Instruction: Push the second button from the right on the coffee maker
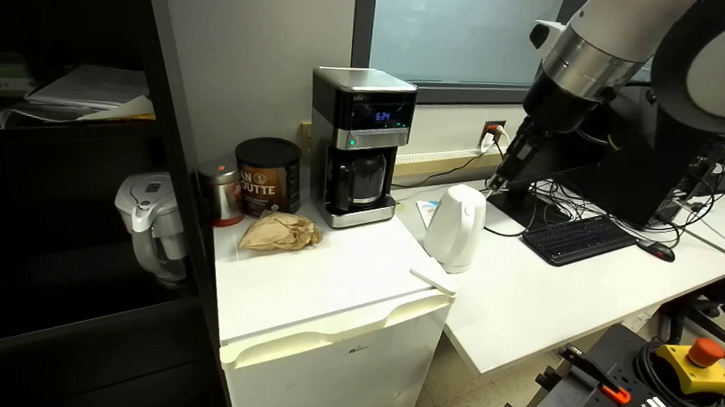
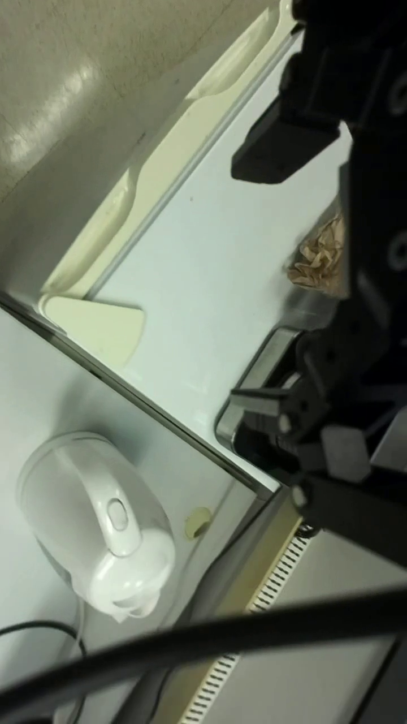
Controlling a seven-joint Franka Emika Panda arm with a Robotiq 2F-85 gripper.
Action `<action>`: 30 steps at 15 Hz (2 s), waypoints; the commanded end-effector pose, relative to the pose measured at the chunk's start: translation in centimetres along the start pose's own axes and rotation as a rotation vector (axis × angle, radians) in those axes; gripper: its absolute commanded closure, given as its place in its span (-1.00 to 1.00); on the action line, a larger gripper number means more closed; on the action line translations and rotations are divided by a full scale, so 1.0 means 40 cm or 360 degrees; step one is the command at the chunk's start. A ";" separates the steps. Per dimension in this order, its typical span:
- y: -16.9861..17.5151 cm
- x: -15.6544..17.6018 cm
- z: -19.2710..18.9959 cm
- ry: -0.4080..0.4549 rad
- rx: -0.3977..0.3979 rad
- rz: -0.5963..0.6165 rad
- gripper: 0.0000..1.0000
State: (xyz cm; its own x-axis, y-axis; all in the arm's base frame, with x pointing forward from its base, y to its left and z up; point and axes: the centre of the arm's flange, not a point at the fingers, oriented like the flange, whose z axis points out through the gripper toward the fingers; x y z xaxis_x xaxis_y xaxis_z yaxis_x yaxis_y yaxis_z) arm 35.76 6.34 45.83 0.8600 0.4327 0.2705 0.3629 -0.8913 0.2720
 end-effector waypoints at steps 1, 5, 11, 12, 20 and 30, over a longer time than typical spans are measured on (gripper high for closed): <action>0.028 0.083 0.054 0.0069 -0.0218 -0.0085 -0.19; 0.054 0.128 0.101 0.0147 -0.0401 -0.0136 0.45; 0.088 0.194 0.173 0.0226 -0.0494 -0.0115 1.00; 0.090 0.206 0.184 0.0249 -0.0500 -0.0108 1.00; 0.118 0.296 0.246 0.0400 -0.0604 -0.0066 0.93; 0.138 0.367 0.339 0.0477 -0.0631 0.0004 0.93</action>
State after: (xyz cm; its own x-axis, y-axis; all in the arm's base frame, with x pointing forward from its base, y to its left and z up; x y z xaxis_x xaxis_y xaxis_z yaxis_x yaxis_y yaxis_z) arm 52.84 5.53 40.21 0.7088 0.5108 0.4864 0.1655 -0.7908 0.5893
